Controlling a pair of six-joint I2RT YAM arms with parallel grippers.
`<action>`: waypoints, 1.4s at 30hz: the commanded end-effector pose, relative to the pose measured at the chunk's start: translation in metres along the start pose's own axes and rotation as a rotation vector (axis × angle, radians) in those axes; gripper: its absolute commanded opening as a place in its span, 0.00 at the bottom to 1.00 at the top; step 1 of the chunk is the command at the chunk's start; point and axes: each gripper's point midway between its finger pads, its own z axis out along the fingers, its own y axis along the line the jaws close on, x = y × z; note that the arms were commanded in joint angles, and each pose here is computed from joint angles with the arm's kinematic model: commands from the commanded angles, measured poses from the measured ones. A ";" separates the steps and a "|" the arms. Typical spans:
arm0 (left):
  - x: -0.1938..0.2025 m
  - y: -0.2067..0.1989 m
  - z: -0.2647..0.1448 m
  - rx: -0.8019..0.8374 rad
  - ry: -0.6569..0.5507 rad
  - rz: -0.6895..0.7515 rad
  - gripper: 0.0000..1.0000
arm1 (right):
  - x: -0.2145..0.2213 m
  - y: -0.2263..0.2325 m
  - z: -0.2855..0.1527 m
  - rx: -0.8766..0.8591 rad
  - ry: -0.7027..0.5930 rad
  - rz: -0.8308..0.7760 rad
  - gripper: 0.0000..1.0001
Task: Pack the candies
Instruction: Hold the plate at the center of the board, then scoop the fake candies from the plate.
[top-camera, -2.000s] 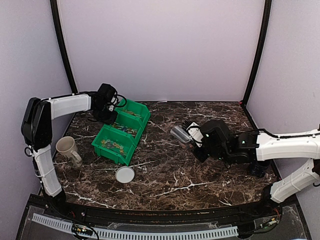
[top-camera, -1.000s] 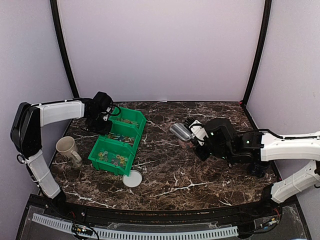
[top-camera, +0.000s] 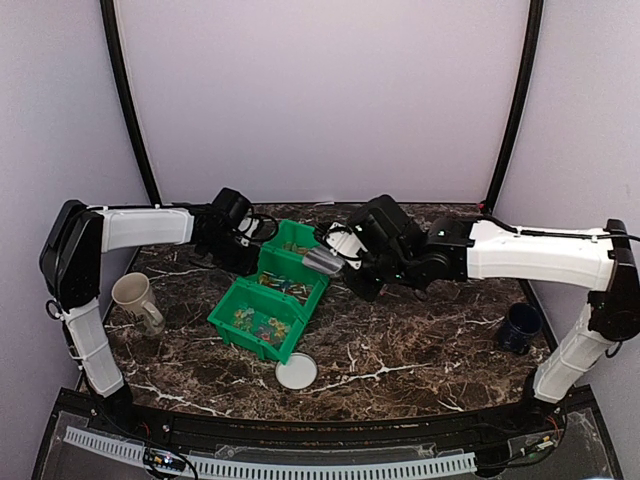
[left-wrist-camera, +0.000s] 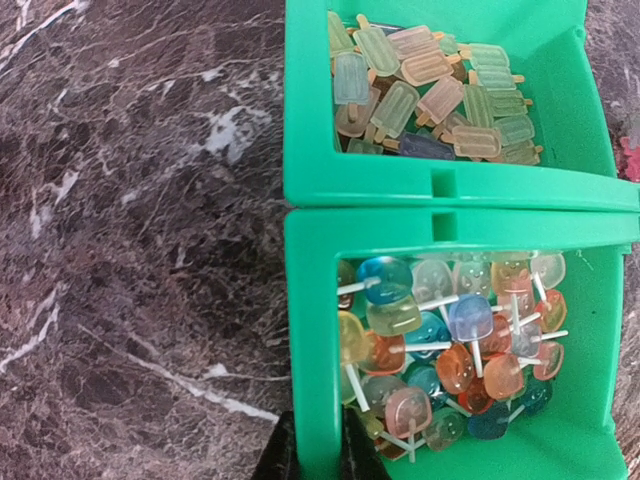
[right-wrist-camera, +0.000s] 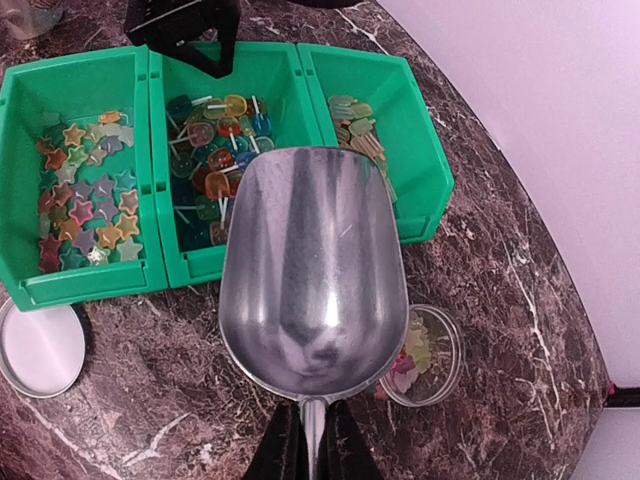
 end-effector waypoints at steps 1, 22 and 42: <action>-0.037 -0.032 -0.018 0.172 -0.163 0.036 0.00 | -0.004 -0.002 0.004 0.025 0.093 -0.050 0.00; -0.029 0.018 -0.007 0.163 -0.118 -0.176 0.00 | -0.038 -0.038 -0.036 0.142 -0.114 0.166 0.00; -0.022 0.035 0.013 0.051 -0.024 -0.160 0.31 | -0.024 -0.032 -0.026 0.138 -0.092 0.168 0.00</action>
